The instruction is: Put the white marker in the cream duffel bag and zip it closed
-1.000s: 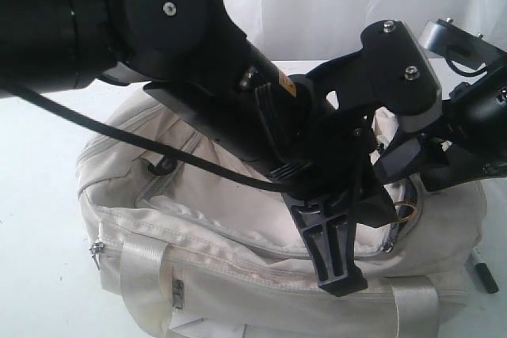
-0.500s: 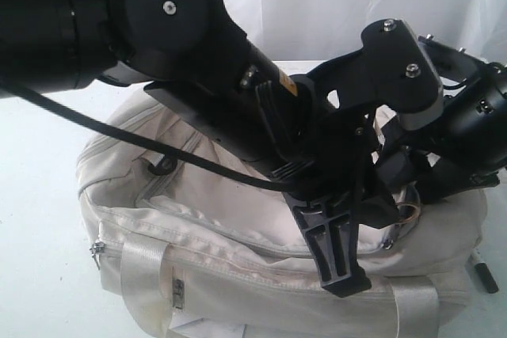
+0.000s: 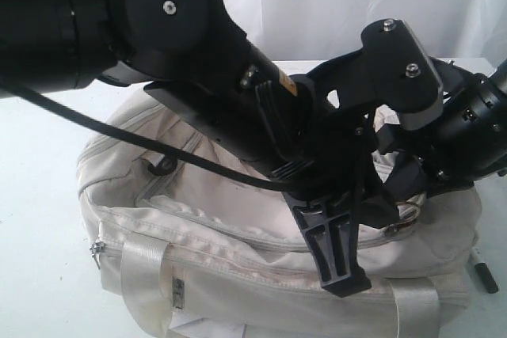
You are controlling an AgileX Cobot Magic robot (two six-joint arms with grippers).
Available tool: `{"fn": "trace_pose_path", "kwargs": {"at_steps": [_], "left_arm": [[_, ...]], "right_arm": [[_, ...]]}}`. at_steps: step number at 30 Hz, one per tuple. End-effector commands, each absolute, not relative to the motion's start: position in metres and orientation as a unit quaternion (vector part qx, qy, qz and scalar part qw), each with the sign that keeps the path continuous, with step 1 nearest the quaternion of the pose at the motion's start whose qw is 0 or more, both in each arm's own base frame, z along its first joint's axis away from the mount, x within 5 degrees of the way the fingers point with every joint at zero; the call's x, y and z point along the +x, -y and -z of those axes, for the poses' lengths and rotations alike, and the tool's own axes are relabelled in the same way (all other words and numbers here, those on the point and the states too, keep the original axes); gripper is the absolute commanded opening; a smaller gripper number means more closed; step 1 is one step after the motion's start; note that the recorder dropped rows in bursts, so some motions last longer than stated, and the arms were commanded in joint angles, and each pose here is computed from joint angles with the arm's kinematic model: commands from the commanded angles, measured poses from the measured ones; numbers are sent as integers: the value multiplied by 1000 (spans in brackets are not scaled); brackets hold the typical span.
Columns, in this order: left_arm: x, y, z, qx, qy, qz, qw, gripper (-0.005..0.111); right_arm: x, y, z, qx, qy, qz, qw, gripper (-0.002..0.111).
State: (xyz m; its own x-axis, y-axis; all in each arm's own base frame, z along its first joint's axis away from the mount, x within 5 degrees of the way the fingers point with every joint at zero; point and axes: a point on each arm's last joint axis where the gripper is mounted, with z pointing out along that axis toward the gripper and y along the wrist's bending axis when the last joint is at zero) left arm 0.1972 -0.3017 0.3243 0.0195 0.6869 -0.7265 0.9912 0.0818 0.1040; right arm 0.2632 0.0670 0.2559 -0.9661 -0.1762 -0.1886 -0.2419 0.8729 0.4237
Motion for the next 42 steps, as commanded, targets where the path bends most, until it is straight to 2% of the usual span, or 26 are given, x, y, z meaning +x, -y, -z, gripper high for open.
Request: {"fn": "trace_pose_path", "kwargs": {"at_steps": [1, 9, 16, 25, 33, 42], "left_arm": [[191, 300, -327, 639, -658, 244, 315, 0], [185, 296, -323, 659, -657, 245, 273, 0], [186, 285, -315, 673, -676, 192, 230, 0], [179, 263, -332, 673, -690, 148, 221, 0], [173, 247, -333, 668, -717, 112, 166, 0], [172, 210, -321, 617, -773, -1, 151, 0]], "right_arm": [[268, -66, -255, -111, -965, -214, 101, 0], [273, -56, -253, -120, -972, -160, 125, 0], [274, -52, -251, -134, -974, -132, 126, 0], [280, -41, -254, -118, -975, -119, 147, 0], [286, -33, -264, -110, -974, -116, 163, 0], [295, -16, -279, -85, -971, -105, 196, 0]]}}
